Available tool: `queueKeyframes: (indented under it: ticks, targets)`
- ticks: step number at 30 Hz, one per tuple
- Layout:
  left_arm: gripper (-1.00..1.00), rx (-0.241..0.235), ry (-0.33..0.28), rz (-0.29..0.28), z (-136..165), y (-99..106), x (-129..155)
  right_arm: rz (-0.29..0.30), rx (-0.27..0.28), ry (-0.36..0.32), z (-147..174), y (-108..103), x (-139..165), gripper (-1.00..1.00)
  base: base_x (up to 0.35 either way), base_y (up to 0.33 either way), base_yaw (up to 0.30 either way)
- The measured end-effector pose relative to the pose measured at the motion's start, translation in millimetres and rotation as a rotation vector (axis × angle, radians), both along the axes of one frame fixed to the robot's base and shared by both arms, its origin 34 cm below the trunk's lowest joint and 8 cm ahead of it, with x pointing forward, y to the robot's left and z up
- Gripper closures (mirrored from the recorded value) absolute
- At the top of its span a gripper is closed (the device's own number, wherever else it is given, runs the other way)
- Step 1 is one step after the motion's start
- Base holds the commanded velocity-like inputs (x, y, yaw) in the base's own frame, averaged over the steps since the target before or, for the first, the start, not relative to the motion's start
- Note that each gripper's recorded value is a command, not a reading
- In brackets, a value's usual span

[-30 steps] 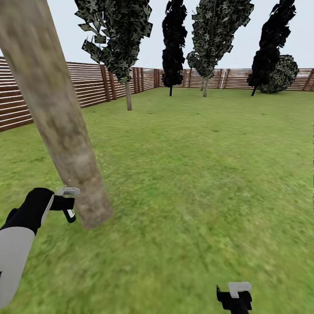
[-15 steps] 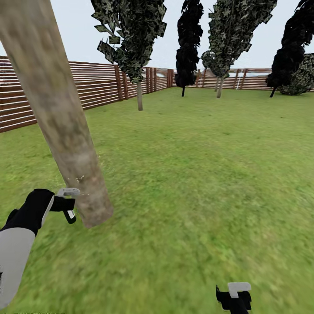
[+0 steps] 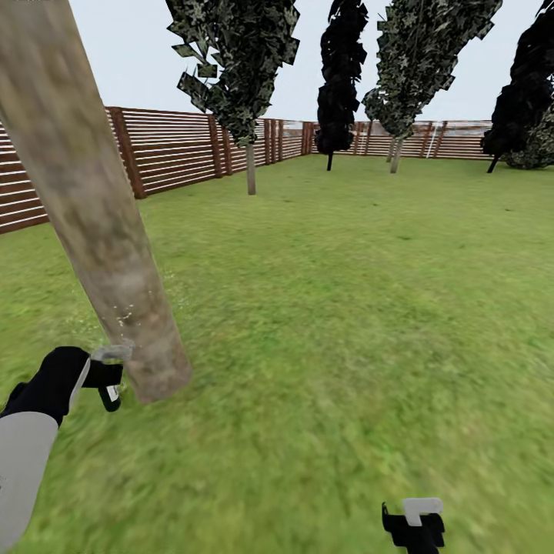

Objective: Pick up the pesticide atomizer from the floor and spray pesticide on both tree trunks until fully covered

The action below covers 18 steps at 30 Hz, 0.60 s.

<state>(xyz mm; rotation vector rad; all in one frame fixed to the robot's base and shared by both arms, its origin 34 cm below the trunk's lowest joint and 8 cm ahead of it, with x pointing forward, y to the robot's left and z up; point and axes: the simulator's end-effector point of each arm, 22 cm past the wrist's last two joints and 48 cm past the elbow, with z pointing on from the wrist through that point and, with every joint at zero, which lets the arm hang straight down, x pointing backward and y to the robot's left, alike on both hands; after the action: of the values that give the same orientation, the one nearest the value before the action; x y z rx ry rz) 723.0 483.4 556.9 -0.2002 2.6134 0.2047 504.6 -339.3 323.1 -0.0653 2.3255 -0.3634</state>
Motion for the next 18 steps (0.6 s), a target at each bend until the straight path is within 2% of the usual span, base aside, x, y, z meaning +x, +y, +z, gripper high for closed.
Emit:
queueKeyframes:
  ticks: [4, 7, 10, 12, 14, 18]
  targets:
    - [1.0, -0.007, 0.021, 0.004, -15, -4, -9, 0.0, 0.002, -0.001, 0, 1, 0, -1.0, 0.002, -0.001, 0.245]
    - [1.0, 0.002, 0.013, 0.001, -20, 1, -10, 0.0, 0.002, -0.001, 0, 1, 0, -1.0, 0.0, 0.0, 0.188]
    - [1.0, 0.014, -0.004, 0.006, -15, 3, -7, 0.0, 0.002, -0.001, 0, 1, 0, -1.0, 0.0, 0.0, 0.029]
    - [1.0, 0.062, -0.001, 0.035, -12, 14, -8, -0.001, 0.0, -0.001, 0, 0, 0, -1.0, 0.0, 0.0, 0.003]
    - [1.0, 0.085, -0.002, 0.055, -11, 17, -8, -0.001, -0.001, -0.001, 0, -1, 0, -1.0, 0.0, 0.0, 0.0]
    - [1.0, 0.07, -0.021, 0.066, -10, 18, -6, -0.001, -0.001, 0.0, 0, -1, 0, -1.0, 0.111, -0.087, 0.0]
